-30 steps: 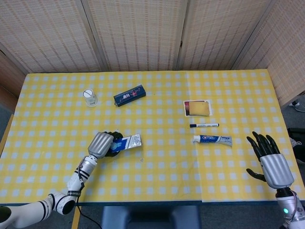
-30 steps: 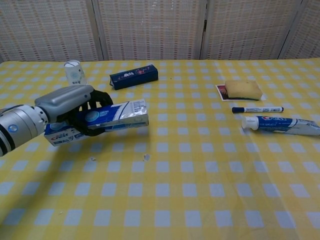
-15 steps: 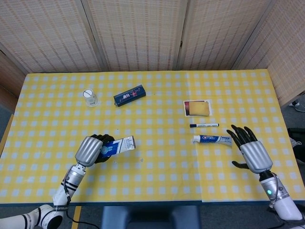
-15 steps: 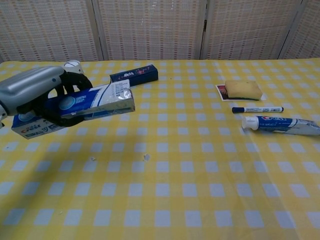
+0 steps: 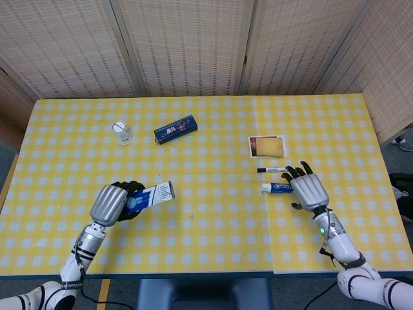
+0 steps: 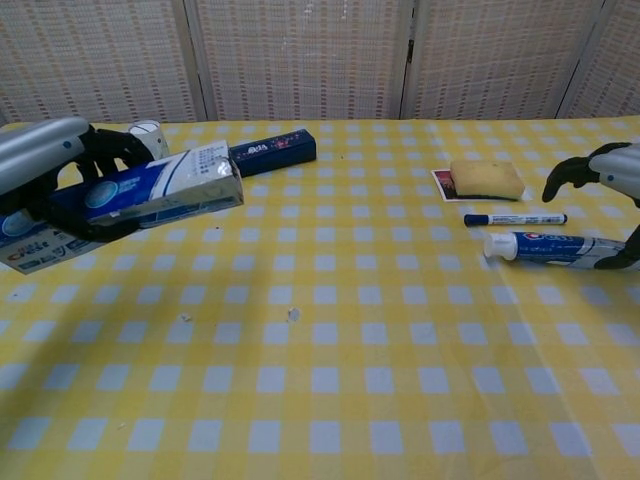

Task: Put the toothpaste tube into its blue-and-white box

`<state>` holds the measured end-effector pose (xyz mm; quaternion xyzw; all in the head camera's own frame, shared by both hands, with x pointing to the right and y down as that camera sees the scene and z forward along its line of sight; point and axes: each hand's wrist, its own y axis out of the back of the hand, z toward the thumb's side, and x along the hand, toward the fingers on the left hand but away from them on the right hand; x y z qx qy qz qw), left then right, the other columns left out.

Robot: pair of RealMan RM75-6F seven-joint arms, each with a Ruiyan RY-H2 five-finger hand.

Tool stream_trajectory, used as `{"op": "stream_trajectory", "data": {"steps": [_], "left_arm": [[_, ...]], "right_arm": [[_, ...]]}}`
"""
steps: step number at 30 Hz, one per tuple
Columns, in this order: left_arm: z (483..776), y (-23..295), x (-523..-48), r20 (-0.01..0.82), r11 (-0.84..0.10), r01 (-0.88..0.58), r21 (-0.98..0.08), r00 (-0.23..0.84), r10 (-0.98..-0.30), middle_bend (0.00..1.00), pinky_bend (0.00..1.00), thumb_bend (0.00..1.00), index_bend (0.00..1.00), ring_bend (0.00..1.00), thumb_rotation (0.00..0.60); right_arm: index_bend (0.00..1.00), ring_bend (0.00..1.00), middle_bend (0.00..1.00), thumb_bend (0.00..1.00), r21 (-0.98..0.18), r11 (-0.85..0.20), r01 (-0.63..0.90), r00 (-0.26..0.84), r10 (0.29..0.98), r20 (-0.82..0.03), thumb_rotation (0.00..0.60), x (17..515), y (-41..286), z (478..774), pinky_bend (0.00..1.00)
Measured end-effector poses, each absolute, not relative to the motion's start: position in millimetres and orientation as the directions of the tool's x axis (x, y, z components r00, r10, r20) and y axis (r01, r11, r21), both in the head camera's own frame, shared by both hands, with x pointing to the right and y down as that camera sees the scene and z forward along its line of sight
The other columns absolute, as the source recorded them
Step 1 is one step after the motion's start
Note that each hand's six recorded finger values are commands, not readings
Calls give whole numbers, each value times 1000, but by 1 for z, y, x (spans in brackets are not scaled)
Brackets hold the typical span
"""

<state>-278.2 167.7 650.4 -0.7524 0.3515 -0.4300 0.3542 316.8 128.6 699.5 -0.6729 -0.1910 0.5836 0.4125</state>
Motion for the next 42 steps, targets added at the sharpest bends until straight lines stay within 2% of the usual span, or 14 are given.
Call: {"op": "stream_trajectory", "data": {"steps": [6,18,30,31,33,36,42], "left_arm": [[651,164,-285,395,-494,-231,-838,368,-842,645,549,348,552,565,600],[655,162,-290,395,-496,-251,-831,361,-845,647,549,353,558,566,600],[656,159,-294,388,-489,-261,-833,354,-851,649,549,353,560,565,600],[656,159,-294,389,-489,-260,-833,353,-851,650,549,353,560,565,600],[656,158,-295,393,-491,-258,-832,350,-850,651,549,353,561,565,600],[657,158,-295,397,-493,-257,-831,346,-850,652,549,353,561,565,600],[660,157,-295,400,-494,-255,-831,342,-850,652,549,352,562,566,600]], "right_arm": [[362,247,241,188,-780,-574,-249,253,739,-624,600,299,115,715,86],[417,278,282,218,-743,-608,-279,204,719,-665,600,302,109,738,96],[447,293,305,292,-726,-619,-300,214,698,-683,600,283,110,751,111],[461,304,318,313,-723,-621,-303,213,696,-686,600,283,110,752,142],[520,360,372,393,-716,-628,-304,208,690,-694,600,282,111,753,331],[572,408,414,454,-701,-639,-315,202,677,-708,600,283,113,755,509],[592,482,453,518,-693,-642,-327,197,671,-715,600,285,113,756,648]]}}
